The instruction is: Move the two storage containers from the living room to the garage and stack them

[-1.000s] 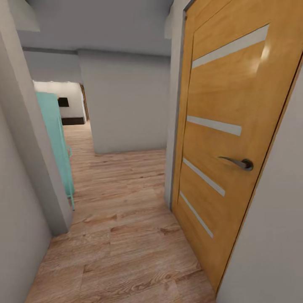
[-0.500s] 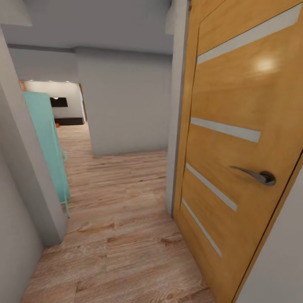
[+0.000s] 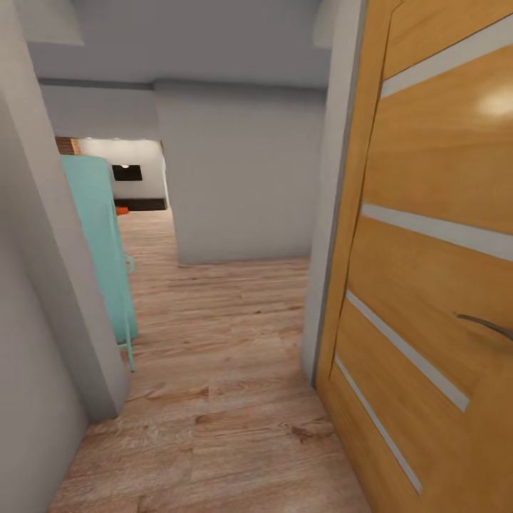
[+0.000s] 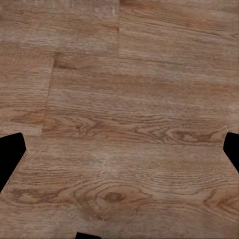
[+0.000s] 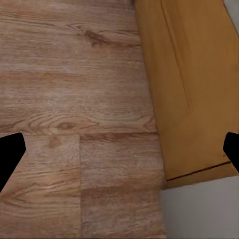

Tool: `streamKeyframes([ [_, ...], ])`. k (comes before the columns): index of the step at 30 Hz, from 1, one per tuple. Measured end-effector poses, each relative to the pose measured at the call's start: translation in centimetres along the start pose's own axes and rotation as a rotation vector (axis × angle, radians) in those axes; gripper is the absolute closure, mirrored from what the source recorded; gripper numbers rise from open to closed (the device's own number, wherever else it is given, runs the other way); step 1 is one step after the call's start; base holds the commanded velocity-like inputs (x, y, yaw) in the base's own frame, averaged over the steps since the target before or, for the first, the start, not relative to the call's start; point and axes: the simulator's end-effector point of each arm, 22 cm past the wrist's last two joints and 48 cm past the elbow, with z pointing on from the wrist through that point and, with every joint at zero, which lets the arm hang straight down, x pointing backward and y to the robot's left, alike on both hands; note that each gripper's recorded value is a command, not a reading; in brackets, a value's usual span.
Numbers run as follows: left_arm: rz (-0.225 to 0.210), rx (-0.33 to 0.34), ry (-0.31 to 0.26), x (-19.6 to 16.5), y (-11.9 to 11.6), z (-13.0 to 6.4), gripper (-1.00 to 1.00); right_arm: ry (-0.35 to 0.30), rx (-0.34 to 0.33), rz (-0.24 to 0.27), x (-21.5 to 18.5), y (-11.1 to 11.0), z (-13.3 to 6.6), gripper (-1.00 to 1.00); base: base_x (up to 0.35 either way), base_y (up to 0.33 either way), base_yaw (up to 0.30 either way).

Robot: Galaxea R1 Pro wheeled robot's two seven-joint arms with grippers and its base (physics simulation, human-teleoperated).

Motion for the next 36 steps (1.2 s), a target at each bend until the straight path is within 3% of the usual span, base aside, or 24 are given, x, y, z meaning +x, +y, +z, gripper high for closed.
streamKeyframes([
  [15, -0.001, 0.003, 0.001, 0.10, -0.34, -0.01, -1.00, 0.000, 0.000, 0.000, 0.00, 0.00, 0.00, -1.00, 0.325, 0.000, 0.270],
  [36, 0.001, 0.000, 0.002, 0.11, -0.32, -0.01, -1.00, -0.002, -0.001, -0.002, -0.04, -0.03, -0.01, -1.00, 0.325, 0.000, 0.012],
])
